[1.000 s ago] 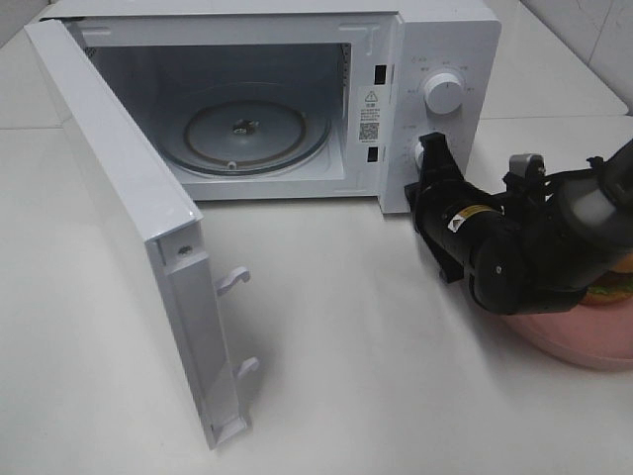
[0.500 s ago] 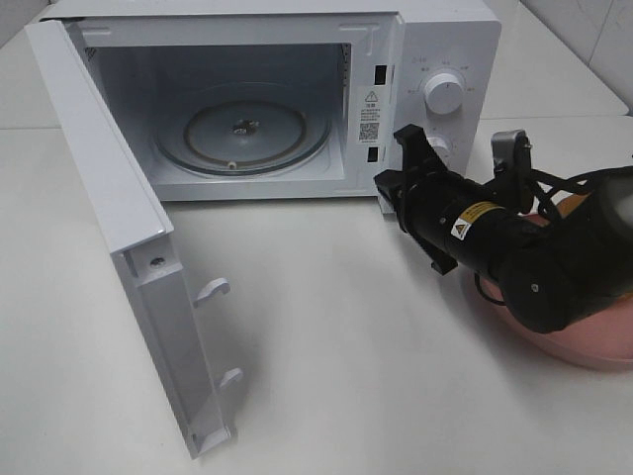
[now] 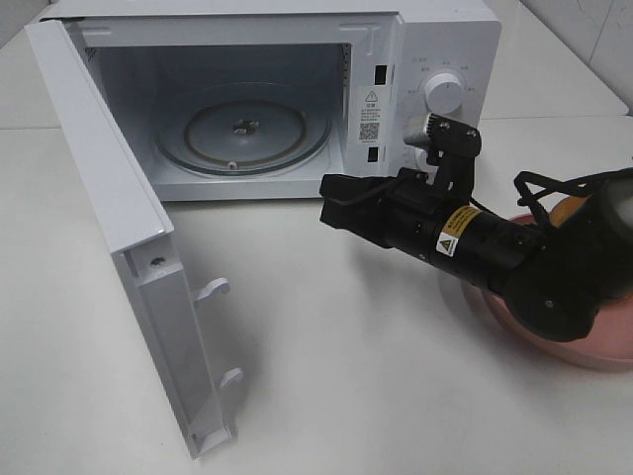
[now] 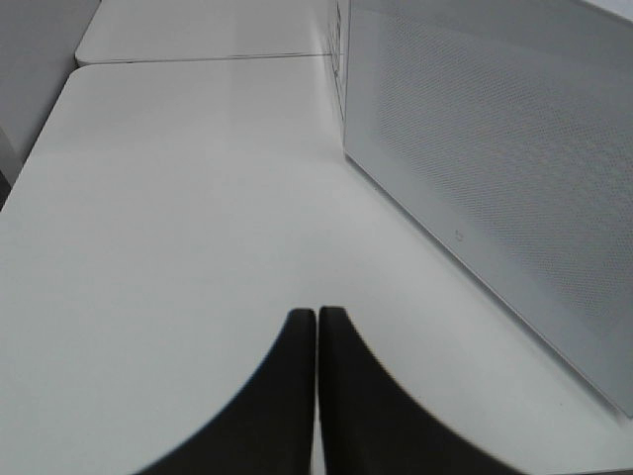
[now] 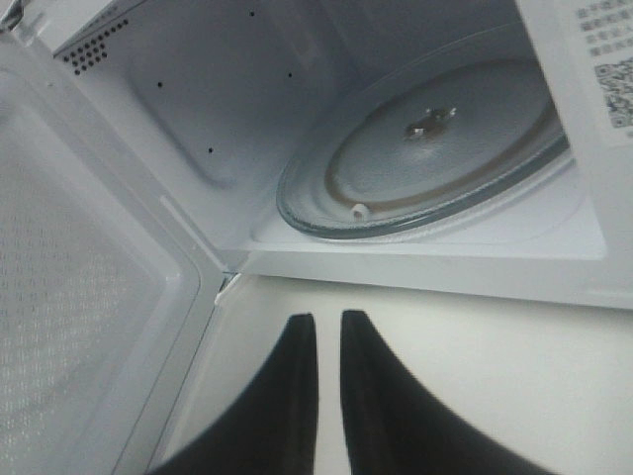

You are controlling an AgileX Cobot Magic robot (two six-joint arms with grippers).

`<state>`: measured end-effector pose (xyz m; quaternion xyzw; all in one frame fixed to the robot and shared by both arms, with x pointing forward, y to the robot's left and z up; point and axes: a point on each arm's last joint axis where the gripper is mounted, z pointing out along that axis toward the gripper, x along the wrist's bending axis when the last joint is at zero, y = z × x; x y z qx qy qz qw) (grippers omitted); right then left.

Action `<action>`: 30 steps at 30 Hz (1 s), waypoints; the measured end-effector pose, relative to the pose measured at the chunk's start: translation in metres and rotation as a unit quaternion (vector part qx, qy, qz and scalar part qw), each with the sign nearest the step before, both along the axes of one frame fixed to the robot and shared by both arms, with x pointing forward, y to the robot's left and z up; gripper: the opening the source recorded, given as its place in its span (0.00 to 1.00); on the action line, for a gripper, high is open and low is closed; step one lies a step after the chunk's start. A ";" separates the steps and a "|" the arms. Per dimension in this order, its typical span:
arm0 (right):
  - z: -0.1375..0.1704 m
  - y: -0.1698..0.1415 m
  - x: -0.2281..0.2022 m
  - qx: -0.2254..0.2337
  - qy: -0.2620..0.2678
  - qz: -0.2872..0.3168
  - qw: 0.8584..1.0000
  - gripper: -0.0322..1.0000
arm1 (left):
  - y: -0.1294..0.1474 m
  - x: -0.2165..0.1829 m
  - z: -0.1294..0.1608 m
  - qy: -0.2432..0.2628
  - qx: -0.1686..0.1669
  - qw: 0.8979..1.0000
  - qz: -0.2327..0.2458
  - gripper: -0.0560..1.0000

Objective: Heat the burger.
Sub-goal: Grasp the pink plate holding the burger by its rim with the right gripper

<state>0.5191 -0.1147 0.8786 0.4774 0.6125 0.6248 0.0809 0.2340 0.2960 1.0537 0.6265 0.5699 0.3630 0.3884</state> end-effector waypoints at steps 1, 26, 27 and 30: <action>0.001 0.000 0.000 -0.013 -0.015 0.008 1.000 0.09 | 0.000 0.000 0.000 0.000 0.000 1.000 0.000 0.05; 0.096 -0.030 -0.005 -0.345 0.032 0.001 0.938 0.11 | 0.000 0.000 0.000 0.000 0.000 1.000 0.000 0.05; 0.096 -0.030 -0.005 -0.345 0.032 0.001 0.938 0.11 | 0.000 0.000 0.000 0.000 0.000 1.000 0.000 0.05; 0.111 -0.036 -0.003 -0.376 0.054 -0.023 0.925 0.11 | 0.000 0.000 0.000 0.000 0.000 1.000 0.000 0.05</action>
